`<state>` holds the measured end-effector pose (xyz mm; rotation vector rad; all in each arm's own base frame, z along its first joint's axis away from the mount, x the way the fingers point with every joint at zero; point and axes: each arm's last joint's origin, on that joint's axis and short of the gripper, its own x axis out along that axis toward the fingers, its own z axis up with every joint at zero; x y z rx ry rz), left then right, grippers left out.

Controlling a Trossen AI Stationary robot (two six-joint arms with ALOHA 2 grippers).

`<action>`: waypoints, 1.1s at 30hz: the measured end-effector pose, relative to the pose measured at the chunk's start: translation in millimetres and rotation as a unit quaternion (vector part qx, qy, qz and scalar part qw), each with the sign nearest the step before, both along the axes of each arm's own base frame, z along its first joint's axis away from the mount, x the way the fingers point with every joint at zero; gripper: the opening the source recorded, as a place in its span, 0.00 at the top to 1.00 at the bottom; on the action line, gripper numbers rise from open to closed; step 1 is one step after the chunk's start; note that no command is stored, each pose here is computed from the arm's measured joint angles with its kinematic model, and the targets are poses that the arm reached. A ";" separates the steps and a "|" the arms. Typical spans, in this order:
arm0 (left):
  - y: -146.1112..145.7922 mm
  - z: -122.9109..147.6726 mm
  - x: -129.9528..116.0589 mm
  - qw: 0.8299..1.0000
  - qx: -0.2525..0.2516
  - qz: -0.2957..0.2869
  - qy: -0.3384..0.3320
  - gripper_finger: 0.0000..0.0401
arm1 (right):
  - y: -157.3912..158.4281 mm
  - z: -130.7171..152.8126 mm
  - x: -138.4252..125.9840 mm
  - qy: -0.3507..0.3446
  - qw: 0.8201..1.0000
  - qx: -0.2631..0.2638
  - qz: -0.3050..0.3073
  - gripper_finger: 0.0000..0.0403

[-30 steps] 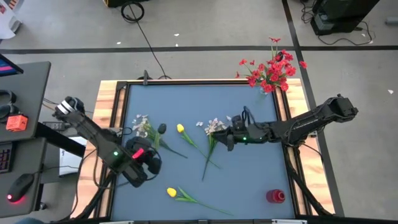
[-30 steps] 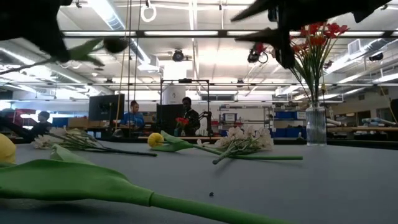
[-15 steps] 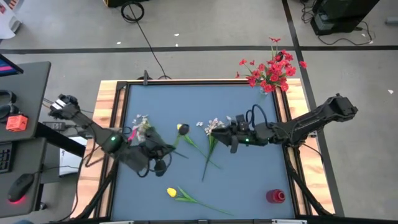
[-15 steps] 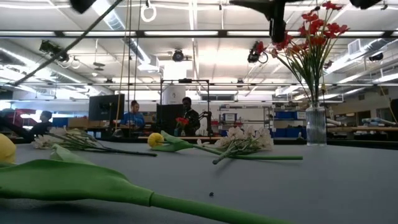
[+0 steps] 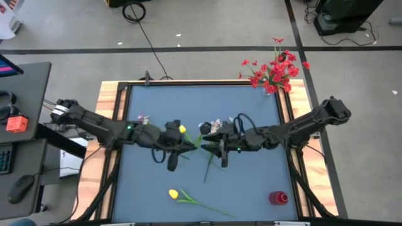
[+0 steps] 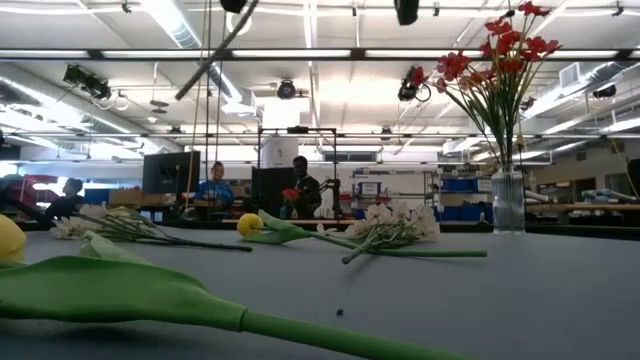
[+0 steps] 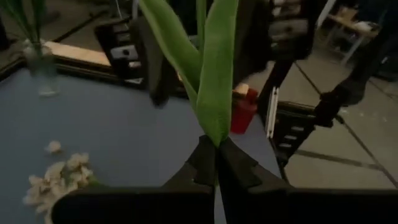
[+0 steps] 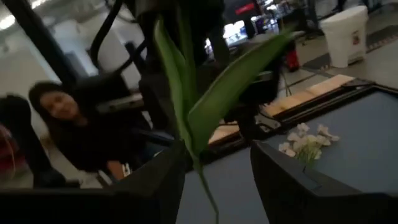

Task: Sort flowers into vase by color
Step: Put the black flower into the transparent vase

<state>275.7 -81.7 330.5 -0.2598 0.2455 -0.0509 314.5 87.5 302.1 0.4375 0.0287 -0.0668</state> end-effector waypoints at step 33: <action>46.3 -1.2 -5.0 0.993 -0.057 0.094 0.051 0.54 | -28.1 12.0 -30.4 0.126 0.977 -0.076 -0.154 0.97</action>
